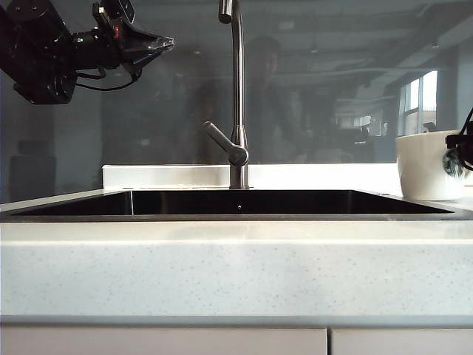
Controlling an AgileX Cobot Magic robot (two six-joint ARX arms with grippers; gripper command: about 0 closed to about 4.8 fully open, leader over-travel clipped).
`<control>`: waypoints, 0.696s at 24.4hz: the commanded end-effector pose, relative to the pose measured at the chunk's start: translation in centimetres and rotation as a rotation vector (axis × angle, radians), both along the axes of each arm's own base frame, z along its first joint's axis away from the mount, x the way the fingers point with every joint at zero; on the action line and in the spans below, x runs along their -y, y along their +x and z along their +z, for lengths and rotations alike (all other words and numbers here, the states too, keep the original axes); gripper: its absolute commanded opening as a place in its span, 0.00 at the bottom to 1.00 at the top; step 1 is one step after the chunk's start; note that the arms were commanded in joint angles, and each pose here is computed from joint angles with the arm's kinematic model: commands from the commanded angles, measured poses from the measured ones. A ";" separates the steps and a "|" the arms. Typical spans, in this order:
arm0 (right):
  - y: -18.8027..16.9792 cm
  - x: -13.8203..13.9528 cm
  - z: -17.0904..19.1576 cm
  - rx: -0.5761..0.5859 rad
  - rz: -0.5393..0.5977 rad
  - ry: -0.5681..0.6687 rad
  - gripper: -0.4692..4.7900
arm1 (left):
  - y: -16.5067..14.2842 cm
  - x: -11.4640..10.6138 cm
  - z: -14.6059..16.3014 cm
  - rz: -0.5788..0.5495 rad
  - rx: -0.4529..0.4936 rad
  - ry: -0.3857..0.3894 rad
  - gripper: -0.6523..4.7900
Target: Pick up the mug next to the sink, go to the faucet to get some water, pour the water into the sink, and finally put the mug back to its place.
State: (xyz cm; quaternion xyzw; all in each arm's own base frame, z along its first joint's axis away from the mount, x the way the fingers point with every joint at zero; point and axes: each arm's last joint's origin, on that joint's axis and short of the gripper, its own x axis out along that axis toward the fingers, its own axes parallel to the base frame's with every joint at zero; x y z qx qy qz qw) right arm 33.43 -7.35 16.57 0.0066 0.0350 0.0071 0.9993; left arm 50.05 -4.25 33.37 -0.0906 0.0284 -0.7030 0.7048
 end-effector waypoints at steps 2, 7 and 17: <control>-0.1 0.2 0.4 0.015 -0.002 0.008 0.44 | -0.5 -0.1 0.6 0.000 0.045 0.001 0.11; -0.9 0.4 -0.1 0.035 -0.012 0.003 0.44 | -0.5 -0.1 0.6 0.000 0.045 0.001 0.11; -4.5 0.1 -1.1 0.071 -0.040 0.046 0.40 | -0.6 0.0 0.8 -0.003 0.042 0.004 0.11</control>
